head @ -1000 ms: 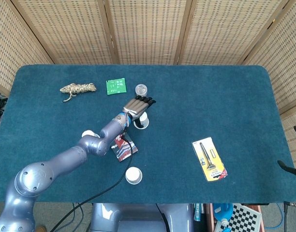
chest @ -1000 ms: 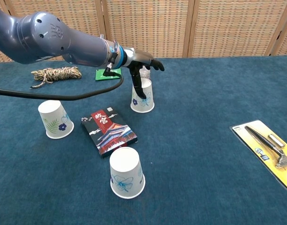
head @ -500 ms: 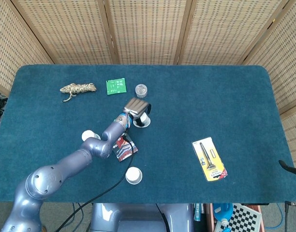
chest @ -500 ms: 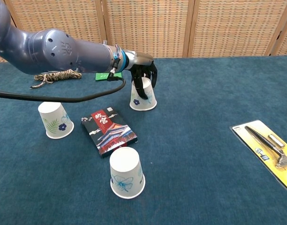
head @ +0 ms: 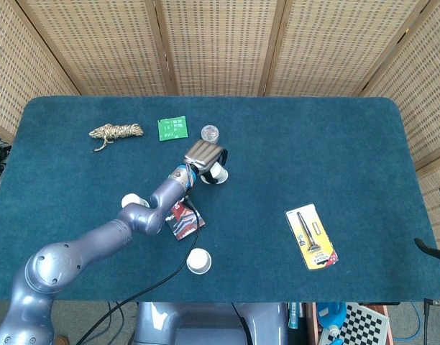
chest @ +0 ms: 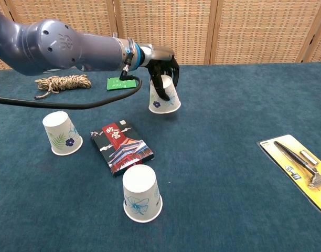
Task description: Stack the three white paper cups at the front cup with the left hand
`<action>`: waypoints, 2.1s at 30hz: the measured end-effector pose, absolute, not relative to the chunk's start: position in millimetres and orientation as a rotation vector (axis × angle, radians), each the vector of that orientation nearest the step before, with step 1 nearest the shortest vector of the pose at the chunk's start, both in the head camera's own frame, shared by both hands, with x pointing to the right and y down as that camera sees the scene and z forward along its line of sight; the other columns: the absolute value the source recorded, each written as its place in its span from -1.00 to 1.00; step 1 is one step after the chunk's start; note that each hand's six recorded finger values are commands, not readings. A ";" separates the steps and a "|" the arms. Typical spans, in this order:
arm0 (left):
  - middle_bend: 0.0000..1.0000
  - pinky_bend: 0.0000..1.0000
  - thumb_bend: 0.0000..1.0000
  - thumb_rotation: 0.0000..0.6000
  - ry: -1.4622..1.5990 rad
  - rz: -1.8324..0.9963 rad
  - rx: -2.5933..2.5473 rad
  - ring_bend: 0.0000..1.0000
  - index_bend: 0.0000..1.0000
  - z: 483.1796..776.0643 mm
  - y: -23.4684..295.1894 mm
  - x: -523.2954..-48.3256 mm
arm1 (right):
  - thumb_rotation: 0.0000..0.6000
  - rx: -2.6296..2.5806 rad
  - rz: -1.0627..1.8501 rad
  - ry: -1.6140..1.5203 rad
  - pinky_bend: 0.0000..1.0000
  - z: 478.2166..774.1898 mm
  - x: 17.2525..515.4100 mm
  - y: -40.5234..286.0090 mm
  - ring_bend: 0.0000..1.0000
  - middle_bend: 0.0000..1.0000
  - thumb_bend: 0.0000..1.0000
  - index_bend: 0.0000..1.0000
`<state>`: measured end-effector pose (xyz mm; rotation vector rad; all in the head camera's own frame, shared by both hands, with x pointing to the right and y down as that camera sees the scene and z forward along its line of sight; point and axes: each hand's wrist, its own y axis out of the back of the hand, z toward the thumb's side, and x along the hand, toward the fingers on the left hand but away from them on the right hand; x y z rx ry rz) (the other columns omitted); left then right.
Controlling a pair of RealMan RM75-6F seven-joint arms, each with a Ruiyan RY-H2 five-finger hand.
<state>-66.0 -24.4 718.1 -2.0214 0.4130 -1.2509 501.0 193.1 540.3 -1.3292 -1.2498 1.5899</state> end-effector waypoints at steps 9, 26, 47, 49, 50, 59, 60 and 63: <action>-0.01 -0.23 -0.57 1.00 0.380 -1.094 -2.042 -0.23 -0.13 649.6 -23.3 -81.8 | 1.00 -1.334 1.602 -1.212 -1.00 547.1 495.1 193.5 -1.00 -1.00 -1.00 -1.00; -0.02 -0.23 -0.57 1.00 0.123 -0.957 -2.042 -0.23 -0.13 571.0 64.8 -175.4 | 1.00 -1.342 1.594 -1.203 -1.00 546.9 488.6 195.0 -1.00 -1.00 -1.00 -1.00; -0.05 -0.35 -0.57 1.00 -0.150 -0.757 -2.189 -0.25 -0.13 590.3 142.9 -146.5 | 1.00 -1.346 1.601 -1.206 -1.00 547.5 489.3 195.2 -1.00 -1.00 -1.00 -1.00; -0.05 -0.44 -0.57 1.00 -0.158 -0.751 -2.180 -0.27 -0.13 591.5 143.3 -143.5 | 1.00 -1.346 1.603 -1.206 -1.00 547.8 489.8 195.0 -1.00 -1.00 -1.00 -1.00; -0.05 -0.45 -0.57 1.00 -0.163 -0.748 -2.176 -0.27 -0.13 592.3 143.9 -141.5 | 1.00 -1.346 1.603 -1.206 -1.00 547.9 490.0 195.0 -1.00 -1.00 -1.00 -1.00; -0.07 -0.53 -0.57 1.00 -0.199 -0.733 -2.169 -0.30 -0.13 599.1 149.4 -123.7 | 1.00 -1.343 1.605 -1.213 -1.00 547.1 491.5 194.7 -1.00 -1.00 -1.00 -1.00; -0.07 -0.53 -0.57 1.00 -0.200 -0.731 -2.166 -0.30 -0.13 599.5 149.4 -122.4 | 1.00 -1.342 1.605 -1.215 -1.00 546.8 491.9 194.7 -1.00 -1.00 -1.00 -1.00; -0.12 -0.54 -0.57 1.00 -0.203 -0.732 -2.162 -0.35 -0.13 601.9 150.0 -118.8 | 1.00 -1.341 1.605 -1.220 -1.00 546.1 492.9 194.6 -1.00 -1.00 -1.00 -1.00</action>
